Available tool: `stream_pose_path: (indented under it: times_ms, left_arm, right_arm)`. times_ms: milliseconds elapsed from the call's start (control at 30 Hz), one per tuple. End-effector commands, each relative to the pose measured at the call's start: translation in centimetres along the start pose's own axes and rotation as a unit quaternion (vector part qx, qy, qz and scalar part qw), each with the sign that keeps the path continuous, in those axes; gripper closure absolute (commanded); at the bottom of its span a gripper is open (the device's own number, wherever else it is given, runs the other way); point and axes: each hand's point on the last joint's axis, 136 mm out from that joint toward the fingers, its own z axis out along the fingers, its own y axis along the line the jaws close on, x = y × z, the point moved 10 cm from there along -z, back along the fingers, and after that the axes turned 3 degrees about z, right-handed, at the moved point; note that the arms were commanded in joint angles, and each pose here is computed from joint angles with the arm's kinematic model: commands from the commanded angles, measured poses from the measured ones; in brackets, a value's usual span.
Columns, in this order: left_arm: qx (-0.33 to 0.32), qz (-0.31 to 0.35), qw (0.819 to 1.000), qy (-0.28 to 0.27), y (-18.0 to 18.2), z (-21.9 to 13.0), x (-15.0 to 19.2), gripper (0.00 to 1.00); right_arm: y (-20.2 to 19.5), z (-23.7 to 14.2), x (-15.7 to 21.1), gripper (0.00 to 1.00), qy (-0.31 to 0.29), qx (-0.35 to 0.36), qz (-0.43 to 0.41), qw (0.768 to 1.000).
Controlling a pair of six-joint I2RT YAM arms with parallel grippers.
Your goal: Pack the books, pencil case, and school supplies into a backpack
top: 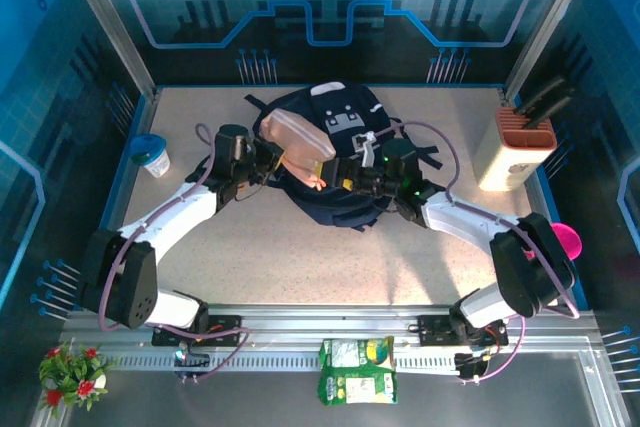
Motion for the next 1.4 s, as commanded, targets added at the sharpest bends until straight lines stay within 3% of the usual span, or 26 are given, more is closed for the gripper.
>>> stream_pose_path:
  times_ms: [0,233,400,533,733,867,1033,1367]
  left_arm:
    - [0.045,0.0,0.999,0.021,-2.1,0.4,0.1,0.94]
    - [0.047,0.002,0.998,0.032,-2.1,0.7,0.5,0.92]
    - [0.049,0.011,0.998,0.039,-2.4,0.7,0.8,0.87]
    - [0.04,0.049,0.997,0.042,-3.1,0.4,0.8,0.65]
    - [-0.011,0.184,0.982,0.039,-4.4,0.4,1.6,0.3]
    - [-0.048,0.291,0.953,0.066,-5.1,1.8,3.1,0.2]
    - [-0.073,0.399,0.906,0.123,-5.9,4.6,5.4,0.19]
    - [-0.112,0.584,0.78,0.195,-6.0,9.8,11.4,0.24]
  right_arm:
    - [1.9,1.2,-0.7,0.15,0.018,-0.039,-0.03,0.999]
    - [1.5,1.8,-1.2,0.38,0.009,-0.021,-0.029,0.999]
    - [1.3,1.3,-1.8,0.76,-0.011,0.015,-0.022,1.0]
    - [1.4,-0.1,-2.4,0.9,-0.038,0.035,-0.032,0.998]
    - [1.1,-4.1,-3.7,0.93,-0.082,0.075,-0.05,0.993]
    - [-0.1,-7.7,-4.5,0.93,-0.117,0.119,-0.041,0.985]
    - [-1.6,-11.8,-4.5,0.93,-0.146,0.177,-0.026,0.973]
    - [-3.5,-16.4,-4.0,0.95,-0.193,0.251,-0.01,0.948]
